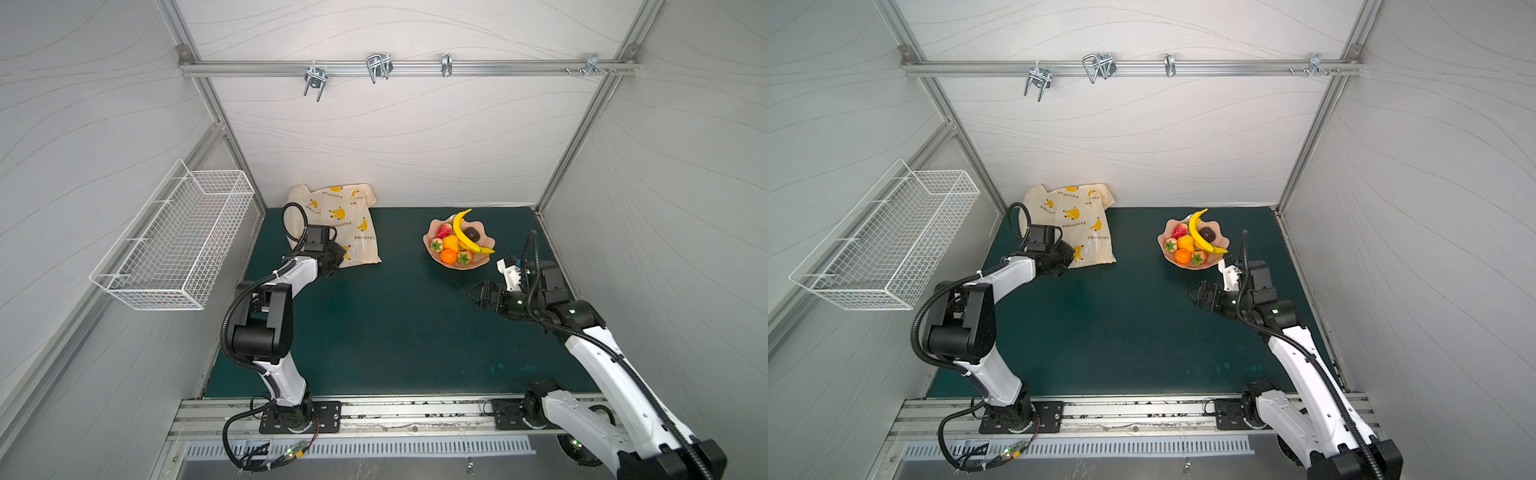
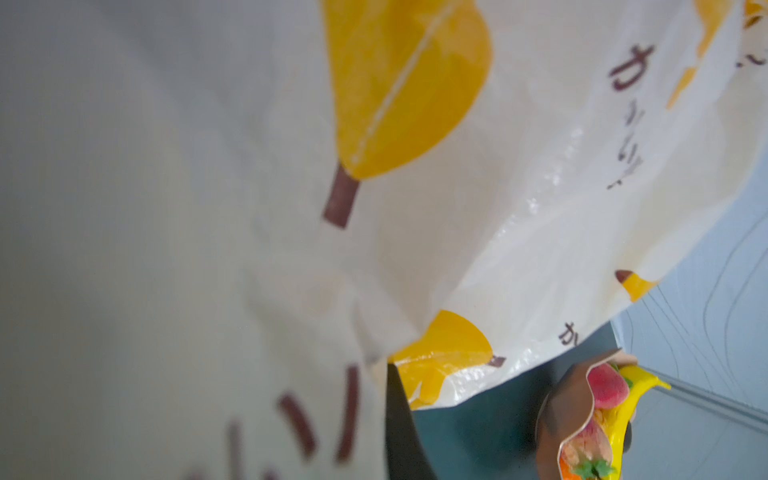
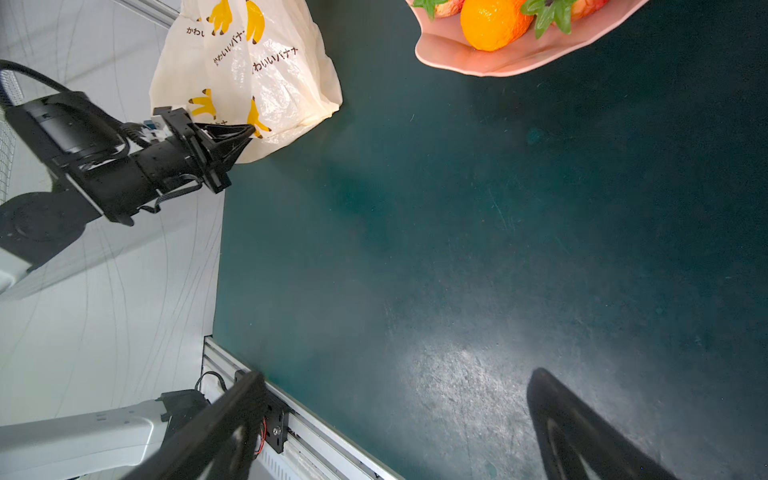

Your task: Place the fruits into the plastic bag

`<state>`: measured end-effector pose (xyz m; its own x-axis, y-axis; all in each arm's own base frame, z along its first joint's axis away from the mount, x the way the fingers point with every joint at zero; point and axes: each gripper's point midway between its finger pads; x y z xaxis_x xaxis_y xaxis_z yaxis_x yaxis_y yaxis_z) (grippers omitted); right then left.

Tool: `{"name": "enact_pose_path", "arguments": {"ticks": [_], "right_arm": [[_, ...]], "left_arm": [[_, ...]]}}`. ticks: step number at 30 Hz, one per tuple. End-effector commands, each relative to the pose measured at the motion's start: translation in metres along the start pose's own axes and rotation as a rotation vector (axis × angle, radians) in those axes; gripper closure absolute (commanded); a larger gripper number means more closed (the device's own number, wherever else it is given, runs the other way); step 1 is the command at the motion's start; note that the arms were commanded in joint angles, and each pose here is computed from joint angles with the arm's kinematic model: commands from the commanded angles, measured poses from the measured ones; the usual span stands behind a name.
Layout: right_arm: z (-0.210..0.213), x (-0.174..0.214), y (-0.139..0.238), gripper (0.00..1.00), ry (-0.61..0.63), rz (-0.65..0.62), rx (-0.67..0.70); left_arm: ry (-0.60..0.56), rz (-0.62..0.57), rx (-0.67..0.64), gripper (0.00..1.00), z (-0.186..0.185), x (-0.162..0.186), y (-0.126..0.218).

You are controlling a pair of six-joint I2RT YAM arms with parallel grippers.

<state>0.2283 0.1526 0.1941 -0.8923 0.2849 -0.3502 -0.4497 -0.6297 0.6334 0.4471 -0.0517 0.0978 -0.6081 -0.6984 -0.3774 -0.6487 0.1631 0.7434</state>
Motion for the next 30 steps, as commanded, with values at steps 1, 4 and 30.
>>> {"name": "enact_pose_path", "arguments": {"ticks": [1,4,30], "right_arm": [[0.013,-0.012,0.002,0.01,0.037,-0.028,-0.026],[0.011,-0.016,-0.001,0.01,0.036,-0.026,-0.016],[0.070,-0.011,-0.046,0.01,0.118,0.169,-0.209]], "left_arm": [[-0.103,0.018,0.031,1.00,-0.004,0.007,0.023],[-0.164,0.059,0.038,1.00,0.001,0.021,0.035],[-0.400,0.347,0.060,1.00,0.063,0.175,0.170]]}}
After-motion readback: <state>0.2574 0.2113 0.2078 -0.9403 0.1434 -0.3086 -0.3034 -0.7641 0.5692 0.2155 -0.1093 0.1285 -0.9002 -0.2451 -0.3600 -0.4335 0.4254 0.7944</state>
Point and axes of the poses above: each gripper's point midway between its finger pads, its own y axis back along the fingers, its own z axis along the line the jaws close on, x = y × z, and after that the axes turned 8 degrees about -y, right-handed
